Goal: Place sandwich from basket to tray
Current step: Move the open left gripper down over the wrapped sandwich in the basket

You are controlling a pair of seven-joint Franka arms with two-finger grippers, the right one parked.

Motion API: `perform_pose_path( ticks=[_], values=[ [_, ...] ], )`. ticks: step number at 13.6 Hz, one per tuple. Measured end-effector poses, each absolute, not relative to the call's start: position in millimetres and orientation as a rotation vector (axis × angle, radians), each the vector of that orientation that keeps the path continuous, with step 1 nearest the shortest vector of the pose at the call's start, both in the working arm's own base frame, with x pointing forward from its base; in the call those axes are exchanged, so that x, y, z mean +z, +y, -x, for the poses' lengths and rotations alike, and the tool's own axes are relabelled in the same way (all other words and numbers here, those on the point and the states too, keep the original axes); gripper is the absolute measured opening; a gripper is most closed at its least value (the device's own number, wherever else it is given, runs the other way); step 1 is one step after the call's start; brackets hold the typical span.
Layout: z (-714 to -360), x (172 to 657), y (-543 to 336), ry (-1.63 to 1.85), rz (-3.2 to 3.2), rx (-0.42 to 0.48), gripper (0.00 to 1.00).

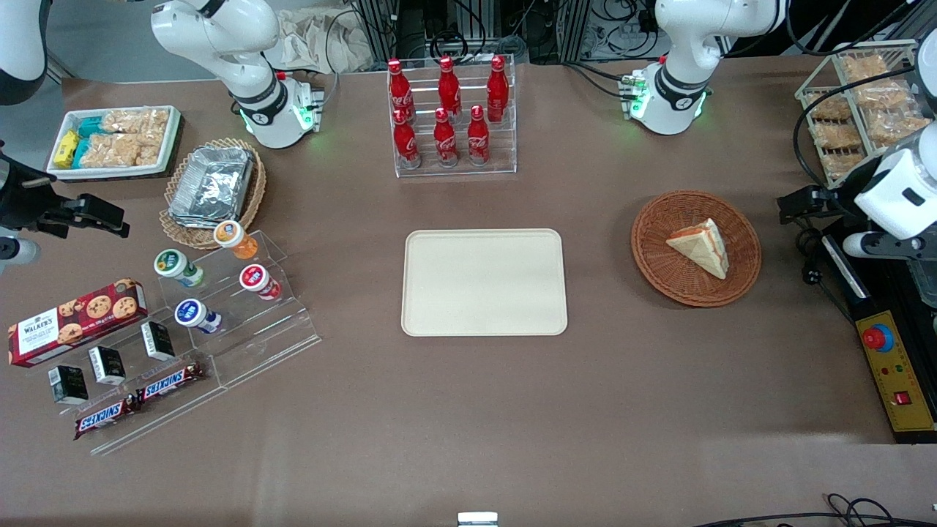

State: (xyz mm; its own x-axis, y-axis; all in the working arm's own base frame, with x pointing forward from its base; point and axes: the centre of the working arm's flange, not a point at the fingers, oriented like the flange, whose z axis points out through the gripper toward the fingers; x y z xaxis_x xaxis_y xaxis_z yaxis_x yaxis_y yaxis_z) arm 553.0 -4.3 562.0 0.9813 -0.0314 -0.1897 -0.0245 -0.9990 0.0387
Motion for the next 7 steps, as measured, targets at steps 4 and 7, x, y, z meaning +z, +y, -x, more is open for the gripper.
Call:
perform_pose_path(
  ticks=[4, 7],
  values=[
    [-537.7, 522.8, 17.5, 0.096, -3.023, -0.424, 1.00],
    [-526.2, 483.2, 42.5, 0.194, -2.972, -0.457, 1.00]
  ],
)
